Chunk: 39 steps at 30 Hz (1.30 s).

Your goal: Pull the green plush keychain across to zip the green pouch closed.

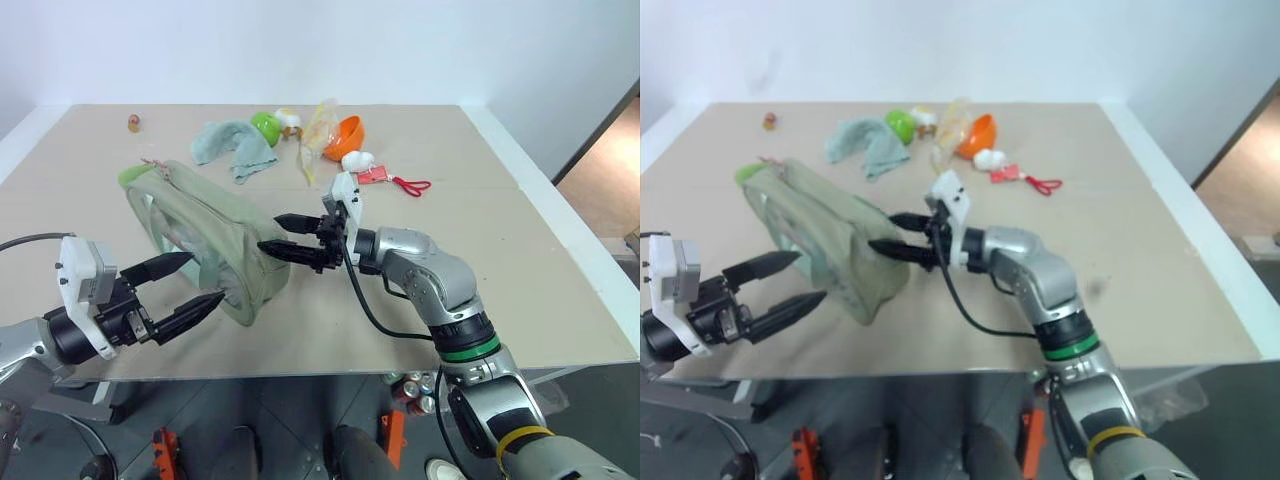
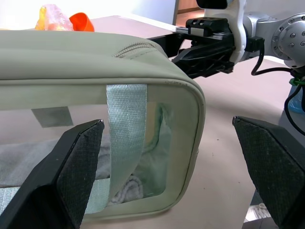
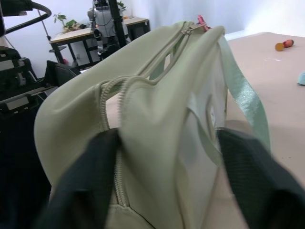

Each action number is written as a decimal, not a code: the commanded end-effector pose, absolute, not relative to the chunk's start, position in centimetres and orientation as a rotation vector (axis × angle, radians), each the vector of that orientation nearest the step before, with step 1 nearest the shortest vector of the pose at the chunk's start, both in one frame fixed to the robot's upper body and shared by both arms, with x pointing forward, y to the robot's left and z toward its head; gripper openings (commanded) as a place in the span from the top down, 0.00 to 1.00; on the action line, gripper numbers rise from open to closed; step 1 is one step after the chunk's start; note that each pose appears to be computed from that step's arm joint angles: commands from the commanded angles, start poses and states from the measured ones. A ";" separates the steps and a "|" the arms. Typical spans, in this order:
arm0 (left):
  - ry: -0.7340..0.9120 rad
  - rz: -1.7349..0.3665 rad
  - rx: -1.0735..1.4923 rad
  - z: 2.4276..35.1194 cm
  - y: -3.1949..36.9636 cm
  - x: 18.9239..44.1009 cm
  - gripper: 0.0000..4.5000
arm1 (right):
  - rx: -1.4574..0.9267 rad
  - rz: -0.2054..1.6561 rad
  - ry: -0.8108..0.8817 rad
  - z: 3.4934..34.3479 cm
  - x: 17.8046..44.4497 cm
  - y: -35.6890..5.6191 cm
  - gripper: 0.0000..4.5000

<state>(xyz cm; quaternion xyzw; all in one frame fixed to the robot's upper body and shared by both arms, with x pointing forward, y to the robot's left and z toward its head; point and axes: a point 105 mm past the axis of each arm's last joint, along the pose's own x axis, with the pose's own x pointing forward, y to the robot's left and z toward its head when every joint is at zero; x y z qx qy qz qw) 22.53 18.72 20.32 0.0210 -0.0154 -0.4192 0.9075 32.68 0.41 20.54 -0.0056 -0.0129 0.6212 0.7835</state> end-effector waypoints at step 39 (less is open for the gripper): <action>-0.098 -0.956 0.037 20.8 15.9 24.3 0.00 | -0.388 1.269 -0.284 29.4 37.8 -11.7 0.32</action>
